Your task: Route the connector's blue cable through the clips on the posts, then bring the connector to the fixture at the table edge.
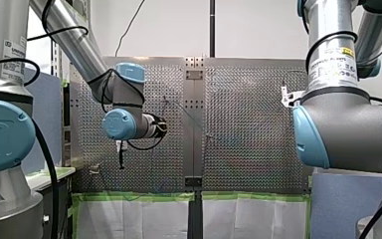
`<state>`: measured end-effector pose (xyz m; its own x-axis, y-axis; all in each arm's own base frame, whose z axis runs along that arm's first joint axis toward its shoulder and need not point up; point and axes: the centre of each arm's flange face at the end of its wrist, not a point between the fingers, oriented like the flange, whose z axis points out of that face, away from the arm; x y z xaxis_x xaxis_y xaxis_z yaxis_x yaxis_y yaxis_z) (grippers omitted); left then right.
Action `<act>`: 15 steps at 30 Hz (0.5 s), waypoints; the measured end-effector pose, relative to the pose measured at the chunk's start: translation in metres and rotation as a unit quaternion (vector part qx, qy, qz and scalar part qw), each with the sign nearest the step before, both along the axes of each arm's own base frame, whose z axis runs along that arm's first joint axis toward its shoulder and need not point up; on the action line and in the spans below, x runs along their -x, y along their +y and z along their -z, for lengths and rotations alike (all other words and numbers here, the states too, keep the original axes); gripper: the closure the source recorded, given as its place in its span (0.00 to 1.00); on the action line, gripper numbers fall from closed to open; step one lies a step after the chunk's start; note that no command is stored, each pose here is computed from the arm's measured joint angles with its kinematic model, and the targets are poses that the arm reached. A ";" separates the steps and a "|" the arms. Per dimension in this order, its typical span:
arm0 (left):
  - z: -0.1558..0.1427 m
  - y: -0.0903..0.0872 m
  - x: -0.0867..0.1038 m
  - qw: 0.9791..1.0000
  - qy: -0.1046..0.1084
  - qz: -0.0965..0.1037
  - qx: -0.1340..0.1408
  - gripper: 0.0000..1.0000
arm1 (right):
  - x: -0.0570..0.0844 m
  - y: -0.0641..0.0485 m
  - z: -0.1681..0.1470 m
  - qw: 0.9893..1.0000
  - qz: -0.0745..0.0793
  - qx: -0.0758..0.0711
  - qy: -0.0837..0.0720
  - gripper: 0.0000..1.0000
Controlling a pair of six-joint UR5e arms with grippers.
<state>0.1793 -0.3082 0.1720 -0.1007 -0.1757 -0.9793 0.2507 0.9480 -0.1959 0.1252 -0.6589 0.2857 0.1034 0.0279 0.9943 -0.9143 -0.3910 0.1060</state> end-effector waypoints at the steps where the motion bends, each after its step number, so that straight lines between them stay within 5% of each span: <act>1: 0.000 0.000 0.000 1.000 0.000 0.000 0.000 0.00 | 0.000 0.000 0.000 1.000 0.000 0.000 0.000 1.00; 15: 0.000 0.000 0.001 1.000 0.001 0.000 -0.001 0.00 | 0.004 -0.005 -0.001 1.000 0.001 0.013 -0.006 1.00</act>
<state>0.1784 -0.3083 0.1719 -0.1018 -0.1744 -0.9794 0.2507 0.9483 -0.1949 0.1214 -0.6635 0.2866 0.0922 0.0536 0.9943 -0.9160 -0.3870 0.1058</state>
